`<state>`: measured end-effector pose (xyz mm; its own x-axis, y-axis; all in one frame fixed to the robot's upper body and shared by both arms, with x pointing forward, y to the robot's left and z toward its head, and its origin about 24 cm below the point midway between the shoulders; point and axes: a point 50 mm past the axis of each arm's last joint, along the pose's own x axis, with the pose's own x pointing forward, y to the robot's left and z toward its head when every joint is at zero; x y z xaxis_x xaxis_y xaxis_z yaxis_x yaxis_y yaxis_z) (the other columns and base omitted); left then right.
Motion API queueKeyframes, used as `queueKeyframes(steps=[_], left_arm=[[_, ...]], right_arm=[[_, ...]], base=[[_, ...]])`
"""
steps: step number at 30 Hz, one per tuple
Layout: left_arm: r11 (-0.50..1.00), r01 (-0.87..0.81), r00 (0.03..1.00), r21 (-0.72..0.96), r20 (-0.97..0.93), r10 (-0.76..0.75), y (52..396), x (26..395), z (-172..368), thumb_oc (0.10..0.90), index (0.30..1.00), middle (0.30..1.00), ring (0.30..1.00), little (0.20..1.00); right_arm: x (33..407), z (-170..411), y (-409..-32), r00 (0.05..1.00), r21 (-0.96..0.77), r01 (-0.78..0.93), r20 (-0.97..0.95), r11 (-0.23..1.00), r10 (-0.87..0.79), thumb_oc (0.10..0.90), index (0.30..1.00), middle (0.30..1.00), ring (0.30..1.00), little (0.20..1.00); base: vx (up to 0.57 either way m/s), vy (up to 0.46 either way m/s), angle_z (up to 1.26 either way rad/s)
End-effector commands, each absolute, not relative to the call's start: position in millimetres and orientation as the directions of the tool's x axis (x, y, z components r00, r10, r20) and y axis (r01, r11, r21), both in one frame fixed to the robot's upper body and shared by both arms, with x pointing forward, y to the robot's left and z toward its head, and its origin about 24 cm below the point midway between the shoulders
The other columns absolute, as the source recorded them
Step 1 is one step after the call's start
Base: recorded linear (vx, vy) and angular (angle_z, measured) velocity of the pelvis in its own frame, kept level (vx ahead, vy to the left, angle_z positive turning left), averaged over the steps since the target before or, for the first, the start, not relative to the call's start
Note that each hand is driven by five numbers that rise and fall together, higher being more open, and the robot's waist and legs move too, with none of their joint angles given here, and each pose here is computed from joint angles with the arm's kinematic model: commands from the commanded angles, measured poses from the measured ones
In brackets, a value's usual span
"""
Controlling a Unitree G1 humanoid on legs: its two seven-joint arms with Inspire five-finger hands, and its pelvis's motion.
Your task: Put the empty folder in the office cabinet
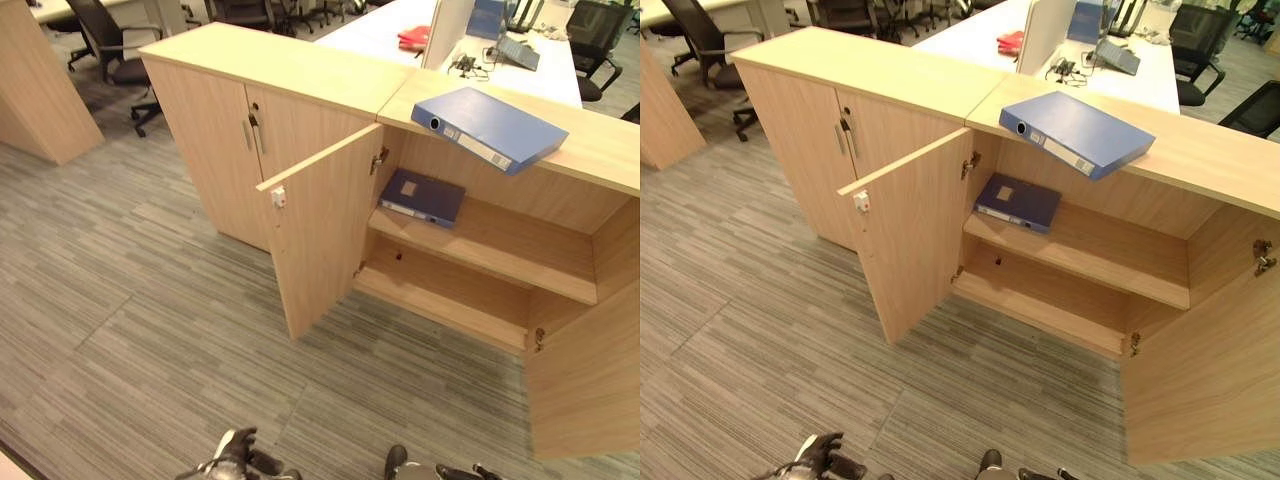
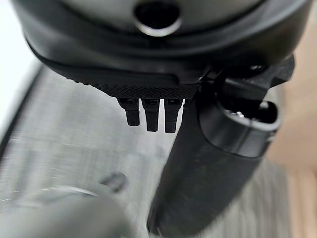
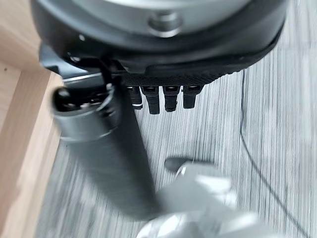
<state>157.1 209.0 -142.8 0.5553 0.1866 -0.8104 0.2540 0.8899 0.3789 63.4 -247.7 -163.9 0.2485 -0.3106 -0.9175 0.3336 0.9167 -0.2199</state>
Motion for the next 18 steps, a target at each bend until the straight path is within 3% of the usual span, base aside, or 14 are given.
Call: queueKeyframes(steps=[1, 7, 12, 18], left_arm=[[0.864, 0.270, 0.722, 0.424, -0.683, 0.109, 195.6, 211.0, -114.2, 0.800, 0.900, 0.900, 0.900, 0.900], [0.857, 0.290, 0.823, 0.425, -0.568, 0.003, 169.7, 243.9, -87.0, 0.800, 0.900, 0.900, 0.900, 0.900], [0.875, 0.246, 0.838, 0.418, -0.545, 0.024, 179.2, 239.6, -82.2, 0.800, 0.900, 0.900, 0.900, 0.900], [0.903, 0.167, 0.814, 0.396, -0.572, 0.100, 200.6, 214.7, -89.8, 0.800, 0.900, 0.900, 0.900, 0.900]], right_arm=[[59.7, -158.4, -268.5, 0.224, -0.288, 0.402, -0.889, 0.869, -0.398, 0.800, 0.900, 0.900, 0.900, 0.900], [51.9, -156.0, -276.4, 0.216, -0.298, 0.444, -0.880, 0.845, -0.424, 0.800, 0.900, 0.900, 0.900, 0.900], [54.5, -157.5, -271.3, 0.229, -0.306, 0.366, -0.886, 0.879, -0.403, 0.800, 0.900, 0.900, 0.900, 0.900], [62.4, -159.4, -262.3, 0.254, -0.291, 0.294, -0.895, 0.910, -0.368, 0.800, 0.900, 0.900, 0.900, 0.900]], base=[[0.18, -0.275, 0.45], [0.18, -0.261, 0.24], [0.13, -0.218, -0.02], [0.10, -0.033, -1.00]])
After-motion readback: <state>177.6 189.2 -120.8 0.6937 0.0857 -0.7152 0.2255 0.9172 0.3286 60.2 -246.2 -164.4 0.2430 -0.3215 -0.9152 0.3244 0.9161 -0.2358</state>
